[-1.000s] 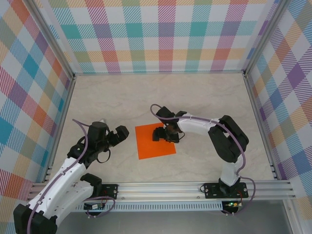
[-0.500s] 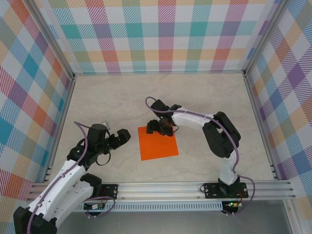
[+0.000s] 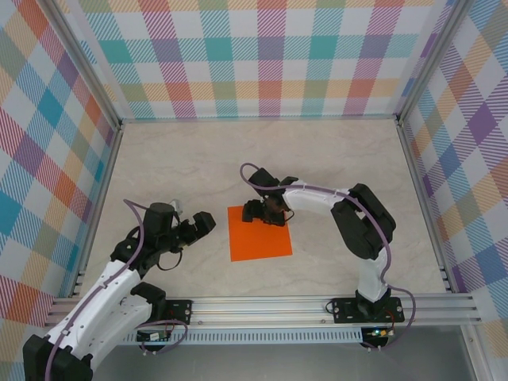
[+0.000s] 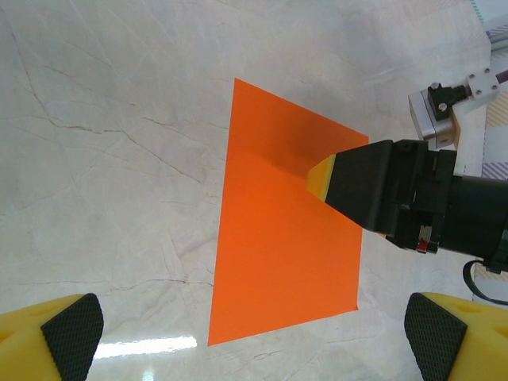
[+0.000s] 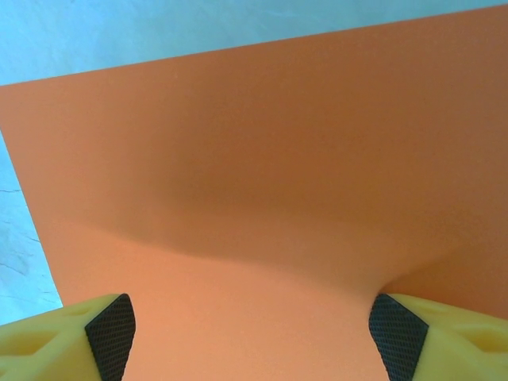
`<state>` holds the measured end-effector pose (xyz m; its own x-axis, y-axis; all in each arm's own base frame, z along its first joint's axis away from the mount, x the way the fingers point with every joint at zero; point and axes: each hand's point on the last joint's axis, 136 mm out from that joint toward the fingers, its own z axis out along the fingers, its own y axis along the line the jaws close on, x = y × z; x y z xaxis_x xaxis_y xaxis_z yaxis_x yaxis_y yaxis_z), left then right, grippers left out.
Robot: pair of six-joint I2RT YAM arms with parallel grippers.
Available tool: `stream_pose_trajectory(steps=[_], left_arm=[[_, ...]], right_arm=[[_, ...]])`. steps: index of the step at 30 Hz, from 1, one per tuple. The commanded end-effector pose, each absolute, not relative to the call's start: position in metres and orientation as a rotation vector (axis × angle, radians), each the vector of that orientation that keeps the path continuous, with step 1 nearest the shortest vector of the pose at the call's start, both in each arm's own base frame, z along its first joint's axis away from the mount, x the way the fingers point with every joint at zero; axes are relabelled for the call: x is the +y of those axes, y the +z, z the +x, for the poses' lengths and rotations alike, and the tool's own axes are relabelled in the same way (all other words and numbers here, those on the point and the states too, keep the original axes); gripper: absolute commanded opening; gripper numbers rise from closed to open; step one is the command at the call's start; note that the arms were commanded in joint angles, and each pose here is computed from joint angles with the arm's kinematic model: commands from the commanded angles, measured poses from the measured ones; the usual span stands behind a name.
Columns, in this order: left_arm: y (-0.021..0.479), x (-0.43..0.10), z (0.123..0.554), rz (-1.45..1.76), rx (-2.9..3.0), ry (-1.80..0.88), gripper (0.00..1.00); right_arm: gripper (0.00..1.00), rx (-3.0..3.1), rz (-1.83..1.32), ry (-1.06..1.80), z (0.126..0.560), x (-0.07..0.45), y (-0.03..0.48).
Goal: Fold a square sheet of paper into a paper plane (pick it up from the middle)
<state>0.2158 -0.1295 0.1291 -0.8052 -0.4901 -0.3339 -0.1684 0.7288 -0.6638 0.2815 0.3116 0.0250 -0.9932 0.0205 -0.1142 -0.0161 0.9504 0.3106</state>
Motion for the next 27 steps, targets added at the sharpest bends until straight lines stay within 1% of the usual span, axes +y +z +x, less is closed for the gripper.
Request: stream_pose_trajectory(steps=[1, 6, 8, 10, 11, 17, 21, 23, 25, 27], left_arm=[[0.130, -0.136, 0.220, -0.523, 2.418, -0.939, 1.00], [0.130, -0.139, 0.222, -0.519, 2.420, -0.949, 1.00], [0.129, -0.137, 0.222, -0.519, 2.426, -0.935, 1.00], [0.127, -0.134, 0.220, -0.516, 2.437, -0.907, 1.00], [0.126, -0.132, 0.220, -0.512, 2.441, -0.887, 1.00], [0.125, -0.129, 0.220, -0.508, 2.436, -0.858, 1.00], [0.124, -0.129, 0.222, -0.510, 2.433, -0.863, 1.00], [0.124, -0.131, 0.222, -0.512, 2.436, -0.871, 1.00], [0.123, -0.133, 0.222, -0.516, 2.439, -0.892, 1.00], [0.121, -0.138, 0.223, -0.520, 2.436, -0.930, 1.00]], right_arm=[[0.83, 3.120, 0.012, 0.197, 0.255, 0.267, -0.003], [0.87, 3.064, -0.043, 0.254, 0.272, 0.283, 0.026], [0.91, 3.026, -0.049, 0.257, 0.279, 0.285, 0.042], [0.98, 2.983, -0.042, 0.234, 0.286, 0.283, 0.060], [1.00, 2.959, -0.039, 0.216, 0.290, 0.280, 0.070], [1.00, 2.805, 0.049, 0.071, 0.304, 0.252, 0.113], [1.00, 2.701, 0.187, -0.012, 0.311, 0.229, 0.112], [1.00, 2.761, 0.146, 0.032, 0.304, 0.234, 0.103], [1.00, 2.839, 0.231, 0.008, 0.294, 0.229, 0.094], [1.00, 2.881, 0.237, 0.049, 0.289, 0.235, 0.082]])
